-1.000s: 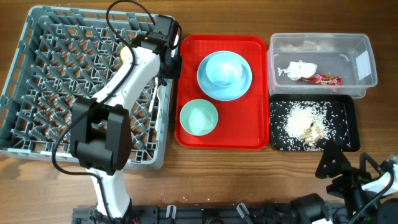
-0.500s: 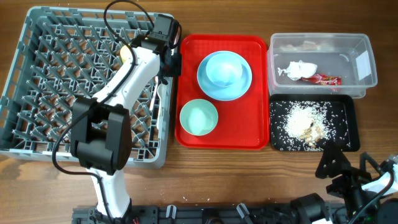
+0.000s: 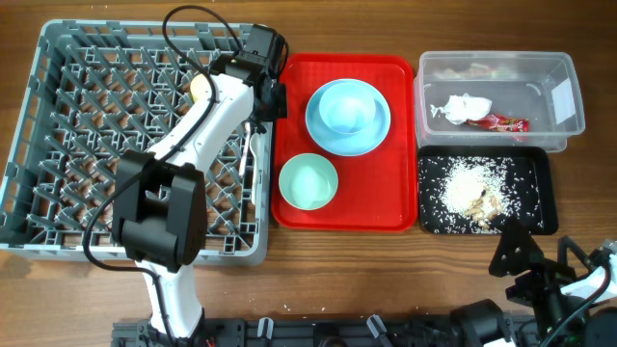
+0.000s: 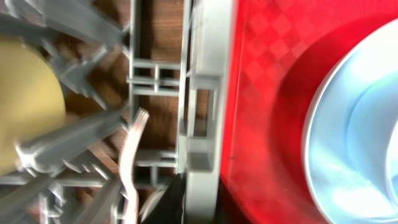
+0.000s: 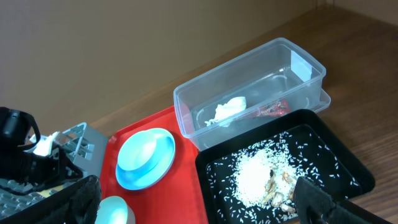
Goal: Sort waste into correct bins and load items into the dishwasher rack
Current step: 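Grasp the light blue bowl on the red tray with the left gripper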
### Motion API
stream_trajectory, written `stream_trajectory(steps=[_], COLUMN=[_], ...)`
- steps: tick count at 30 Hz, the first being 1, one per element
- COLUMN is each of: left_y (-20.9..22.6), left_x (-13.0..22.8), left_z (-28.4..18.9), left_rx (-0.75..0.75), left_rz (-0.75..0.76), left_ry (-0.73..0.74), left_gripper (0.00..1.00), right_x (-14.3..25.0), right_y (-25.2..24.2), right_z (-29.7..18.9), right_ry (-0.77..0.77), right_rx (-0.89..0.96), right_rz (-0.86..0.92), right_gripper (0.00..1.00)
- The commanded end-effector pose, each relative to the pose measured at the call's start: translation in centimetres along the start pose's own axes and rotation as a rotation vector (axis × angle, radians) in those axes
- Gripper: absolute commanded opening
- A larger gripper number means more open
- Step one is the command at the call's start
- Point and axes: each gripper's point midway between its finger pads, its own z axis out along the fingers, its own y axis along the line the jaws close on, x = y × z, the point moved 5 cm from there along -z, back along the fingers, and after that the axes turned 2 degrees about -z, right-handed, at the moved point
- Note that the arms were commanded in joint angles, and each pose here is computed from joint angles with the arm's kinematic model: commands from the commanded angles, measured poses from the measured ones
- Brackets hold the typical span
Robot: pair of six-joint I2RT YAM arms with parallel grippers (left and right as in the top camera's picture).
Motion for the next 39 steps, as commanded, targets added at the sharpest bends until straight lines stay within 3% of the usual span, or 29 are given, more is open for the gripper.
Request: stream_trajectory(steps=[1,3,7,9,13,17,23,28,33,35,36,37,39], left_y=[0.1,0.7,0.5,-0.3,-4.6,-11.4,-18.8,-20.1,-19.0,-18.9,-18.9,-19.0,-19.2], left_x=[0.0,-1.5,-3.9,-3.2,-0.7,1.6,5.0,5.8,5.7,5.9,5.9,5.8,5.2], left_z=[0.0,-1.9,-10.1,-13.9,-15.3,-13.5,-5.3,1.0,4.2,4.6,4.7,4.6,3.8], left_rx=[-0.026,-0.042,0.034,0.075,0.131,0.206,0.227,0.194,0.073,0.066,0.066,0.072,0.078], left_rz=[-0.110,-0.101,-0.124,-0.109,-0.006,0.129,0.267,0.291,0.305,0.307,0.307,0.305,0.305], left_ry=[-0.004,-0.073,-0.234,-0.291,-0.285,-0.280,-0.216,-0.185,-0.208,-0.200,-0.200,-0.207,-0.234], left_gripper=[0.37,0.43,0.43,0.44,0.43,0.43,0.41,0.41,0.40,0.33,0.11,0.04,0.04], right_x=[-0.1,-0.1,-0.1,-0.1,-0.1,-0.1,-0.1,-0.1,-0.1,-0.1,-0.1,-0.1,-0.1], right_y=[0.0,0.0,0.0,0.0,0.0,0.0,0.0,0.0,0.0,0.0,0.0,0.0,0.0], right_z=[-0.2,-0.2,-0.2,-0.2,-0.2,-0.2,-0.2,-0.2,-0.2,-0.2,-0.2,-0.2,-0.2], right_ry=[-0.011,-0.011,-0.011,-0.011,-0.010,-0.011,-0.011,-0.011,-0.011,-0.011,-0.011,-0.010,-0.011], right_rx=[-0.006,-0.006,-0.006,-0.006,-0.006,-0.006,-0.006,-0.006,-0.006,-0.006,-0.006,-0.006,-0.006], right_rz=[0.016,0.016,0.017,0.016,0.016,0.016,0.017,0.016,0.017,0.017,0.017,0.016,0.017], right_gripper=[1.00,1.00,1.00,1.00,1.00,1.00,1.00,1.00,1.00,1.00,1.00,1.00,1.00])
